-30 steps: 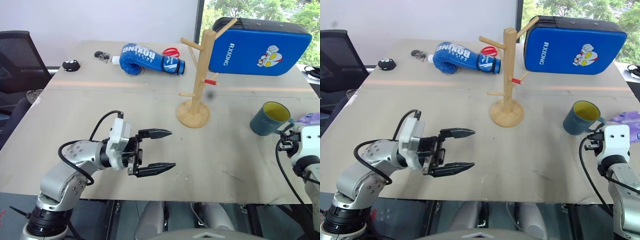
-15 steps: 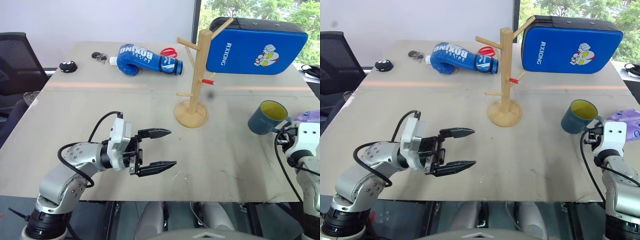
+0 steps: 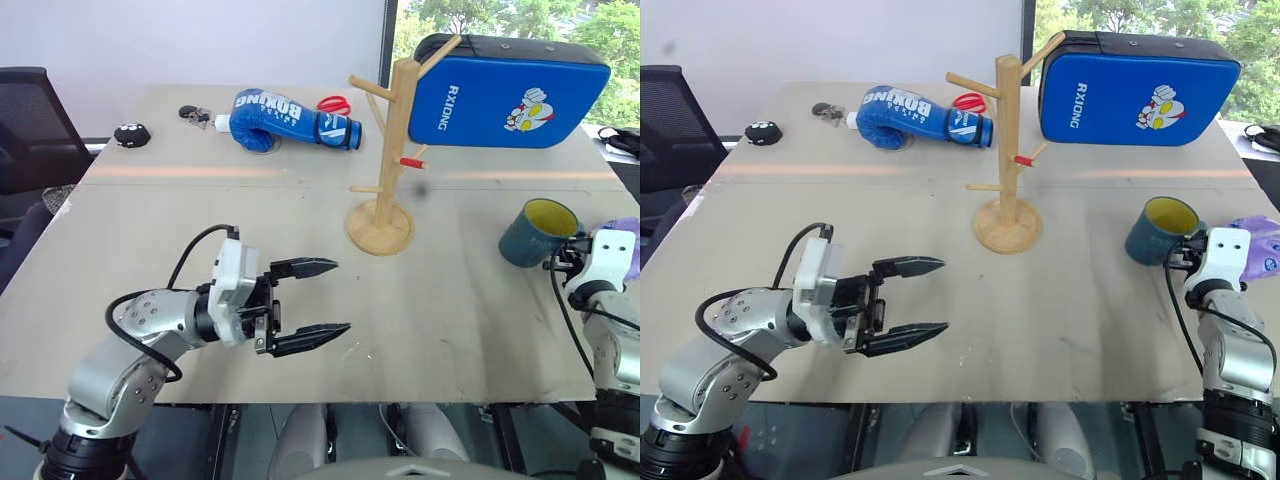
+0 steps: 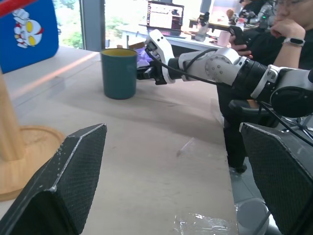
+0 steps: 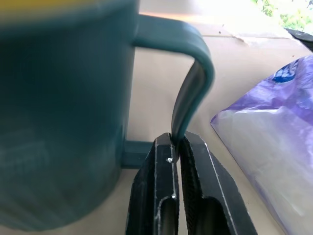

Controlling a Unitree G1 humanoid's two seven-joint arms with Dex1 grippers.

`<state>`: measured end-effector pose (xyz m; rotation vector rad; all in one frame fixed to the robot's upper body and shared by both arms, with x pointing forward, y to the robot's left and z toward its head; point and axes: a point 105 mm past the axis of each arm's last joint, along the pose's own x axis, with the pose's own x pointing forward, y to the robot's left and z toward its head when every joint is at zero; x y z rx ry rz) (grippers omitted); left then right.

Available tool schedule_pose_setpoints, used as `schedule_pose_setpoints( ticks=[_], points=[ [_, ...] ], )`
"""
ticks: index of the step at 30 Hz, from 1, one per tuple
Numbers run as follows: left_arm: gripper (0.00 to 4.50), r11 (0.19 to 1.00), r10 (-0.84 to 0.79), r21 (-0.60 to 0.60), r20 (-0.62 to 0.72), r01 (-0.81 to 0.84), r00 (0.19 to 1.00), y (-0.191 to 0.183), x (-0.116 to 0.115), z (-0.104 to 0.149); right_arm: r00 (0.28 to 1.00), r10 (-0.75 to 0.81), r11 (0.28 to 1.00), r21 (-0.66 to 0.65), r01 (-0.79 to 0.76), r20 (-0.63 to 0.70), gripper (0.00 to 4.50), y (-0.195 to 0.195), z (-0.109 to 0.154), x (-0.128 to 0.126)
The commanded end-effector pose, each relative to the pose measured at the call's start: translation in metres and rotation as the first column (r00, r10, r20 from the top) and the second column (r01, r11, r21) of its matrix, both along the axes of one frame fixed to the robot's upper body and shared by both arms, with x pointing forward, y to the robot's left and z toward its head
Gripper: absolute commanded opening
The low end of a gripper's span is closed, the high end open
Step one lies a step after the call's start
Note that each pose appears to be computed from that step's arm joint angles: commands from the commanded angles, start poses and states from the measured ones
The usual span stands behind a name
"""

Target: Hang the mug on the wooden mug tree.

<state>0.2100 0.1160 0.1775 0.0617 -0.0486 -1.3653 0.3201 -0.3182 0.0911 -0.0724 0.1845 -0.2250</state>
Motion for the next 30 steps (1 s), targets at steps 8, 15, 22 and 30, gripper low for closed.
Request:
schedule_pose_setpoints(
  ticks=[8,15,22,30],
  points=[
    [4.50,1.000,-0.015,-0.007,0.038,0.015,0.999,-0.002,-0.006,0.008,0.995,0.059,0.998,-0.031,-0.056,0.081,0.02,0.008,0.023,0.002],
    [4.50,1.000,-0.010,-0.014,0.035,0.011,0.999,-0.001,-0.004,0.008,0.967,0.181,0.984,-0.025,-0.179,0.177,0.02,0.028,0.048,-0.002],
    [4.50,0.989,0.104,-0.112,0.027,-0.101,0.994,0.009,0.006,0.014,0.853,0.466,0.884,-0.167,-0.437,0.236,0.02,0.080,0.086,-0.013],
    [4.50,0.958,0.228,-0.182,0.019,-0.221,0.973,0.038,0.003,0.012,0.687,0.708,0.693,-0.351,-0.630,0.164,0.02,0.148,0.130,-0.011]
  ],
)
